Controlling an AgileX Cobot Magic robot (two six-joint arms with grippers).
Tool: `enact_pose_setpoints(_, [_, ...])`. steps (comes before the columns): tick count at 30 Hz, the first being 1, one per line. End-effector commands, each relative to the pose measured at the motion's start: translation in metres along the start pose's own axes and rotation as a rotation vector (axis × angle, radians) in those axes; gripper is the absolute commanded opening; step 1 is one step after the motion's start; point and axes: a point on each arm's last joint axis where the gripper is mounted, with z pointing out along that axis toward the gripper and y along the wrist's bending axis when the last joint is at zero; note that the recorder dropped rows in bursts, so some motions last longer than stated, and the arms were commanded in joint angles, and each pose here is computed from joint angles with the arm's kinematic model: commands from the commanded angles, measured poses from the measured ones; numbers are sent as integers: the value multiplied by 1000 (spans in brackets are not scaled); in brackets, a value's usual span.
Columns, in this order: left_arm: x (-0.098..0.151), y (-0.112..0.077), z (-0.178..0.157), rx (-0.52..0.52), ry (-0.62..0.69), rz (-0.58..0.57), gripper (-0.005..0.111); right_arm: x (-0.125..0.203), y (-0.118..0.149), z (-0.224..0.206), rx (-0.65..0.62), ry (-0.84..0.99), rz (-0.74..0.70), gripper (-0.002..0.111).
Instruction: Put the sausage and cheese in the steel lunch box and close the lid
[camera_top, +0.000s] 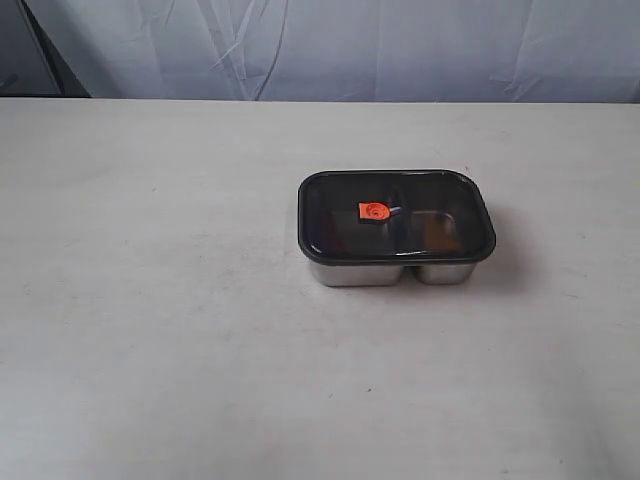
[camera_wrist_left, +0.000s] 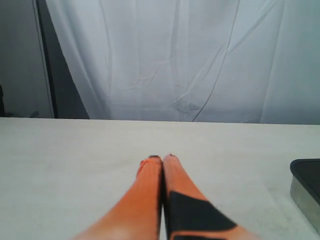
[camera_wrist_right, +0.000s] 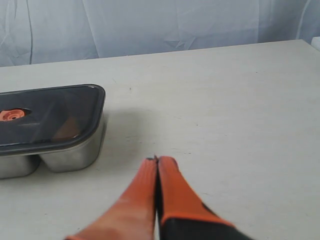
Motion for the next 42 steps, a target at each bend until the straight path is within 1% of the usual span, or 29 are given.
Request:
enact_pose_setpoints(1, [11,1,-4,-7,-8,-57,0,0,-1,0,7,-12,-8,-1])
enact_pose_setpoints(7, [28,2,-5,-4,29,-68,0,0,-1,0,6,-15,-8,-1])
enact_pose_setpoints(18, [42,3,-5,-10,124,-46,0,0,0,0,5,-18,-5,-1])
enact_pose_setpoints(26, [66,6,1,-15,172,-89,0,0,0,0,5,-18,-5,-1])
enact_pose_setpoints(29, [67,6,1,-15,171,-89,0,0,0,0,5,-18,-5,-1])
enact_pose_setpoints(32, [64,6,1,-17,143,-85,0,0,0,0,5,-18,-5,-1])
enact_pose_setpoints(42, [61,7,2,-26,106,-41,0,0,0,0,5,-13,-5,-1])
